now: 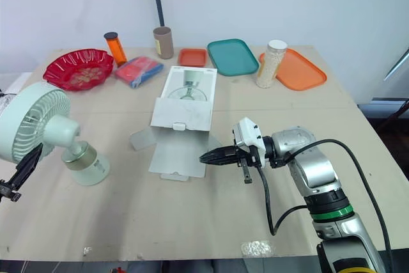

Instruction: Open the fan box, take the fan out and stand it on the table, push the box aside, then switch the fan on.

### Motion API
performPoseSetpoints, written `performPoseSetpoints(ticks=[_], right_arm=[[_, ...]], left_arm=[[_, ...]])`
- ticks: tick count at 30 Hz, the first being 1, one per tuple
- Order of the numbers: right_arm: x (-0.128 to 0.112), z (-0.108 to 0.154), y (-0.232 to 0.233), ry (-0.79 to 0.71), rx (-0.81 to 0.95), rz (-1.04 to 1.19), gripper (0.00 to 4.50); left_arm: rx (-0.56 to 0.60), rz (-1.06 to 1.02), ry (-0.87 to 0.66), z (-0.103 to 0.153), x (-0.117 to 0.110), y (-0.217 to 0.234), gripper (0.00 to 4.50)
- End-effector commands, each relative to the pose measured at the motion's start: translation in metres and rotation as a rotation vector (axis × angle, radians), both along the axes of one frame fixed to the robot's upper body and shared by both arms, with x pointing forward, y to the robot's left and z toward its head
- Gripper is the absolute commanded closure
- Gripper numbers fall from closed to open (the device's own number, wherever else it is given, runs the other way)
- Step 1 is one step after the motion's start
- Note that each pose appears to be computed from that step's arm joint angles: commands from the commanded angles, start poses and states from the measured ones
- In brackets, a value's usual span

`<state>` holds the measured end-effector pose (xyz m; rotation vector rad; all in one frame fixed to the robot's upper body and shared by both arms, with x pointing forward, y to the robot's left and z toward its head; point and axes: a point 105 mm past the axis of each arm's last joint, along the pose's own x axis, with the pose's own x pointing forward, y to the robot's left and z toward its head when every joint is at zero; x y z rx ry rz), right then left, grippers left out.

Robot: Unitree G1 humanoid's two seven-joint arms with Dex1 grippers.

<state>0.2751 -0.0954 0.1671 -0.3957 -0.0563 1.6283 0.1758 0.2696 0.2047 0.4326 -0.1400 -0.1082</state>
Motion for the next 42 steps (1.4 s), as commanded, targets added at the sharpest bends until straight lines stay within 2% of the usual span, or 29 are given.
performPoseSetpoints(ticks=[1, 3, 11, 17, 25, 26, 30, 42], right_arm=[[-0.001, 0.008, 0.003, -0.044, 0.010, 0.023, 4.50], [-0.001, 0.009, 0.003, -0.045, 0.010, 0.023, 4.50], [-0.002, 0.008, 0.000, -0.047, 0.002, 0.001, 4.50], [-0.002, 0.007, -0.001, -0.048, -0.003, -0.008, 4.50], [0.000, 0.007, -0.001, -0.055, -0.004, -0.017, 4.50], [0.000, 0.008, -0.001, -0.055, -0.003, -0.017, 4.50], [0.001, 0.008, 0.001, -0.059, -0.003, -0.014, 4.50], [0.000, 0.008, 0.003, -0.059, -0.001, -0.007, 4.50]], left_arm=[[-0.065, 0.004, 0.093, -0.017, -0.003, 0.000, 1.97], [-0.078, -0.003, 0.117, -0.022, -0.003, -0.001, 1.97], [-0.274, 0.032, 0.187, -0.036, 0.003, 0.007, 1.97], [-0.339, 0.024, 0.228, -0.041, 0.003, 0.003, 1.97], [-0.372, 0.072, 0.246, -0.048, 0.002, 0.010, 1.97], [-0.375, 0.074, 0.242, -0.047, 0.003, 0.010, 1.35], [-0.372, 0.081, 0.226, -0.042, 0.006, 0.010, 0.03], [-0.340, 0.126, 0.186, -0.036, 0.004, 0.017, 0.03]])
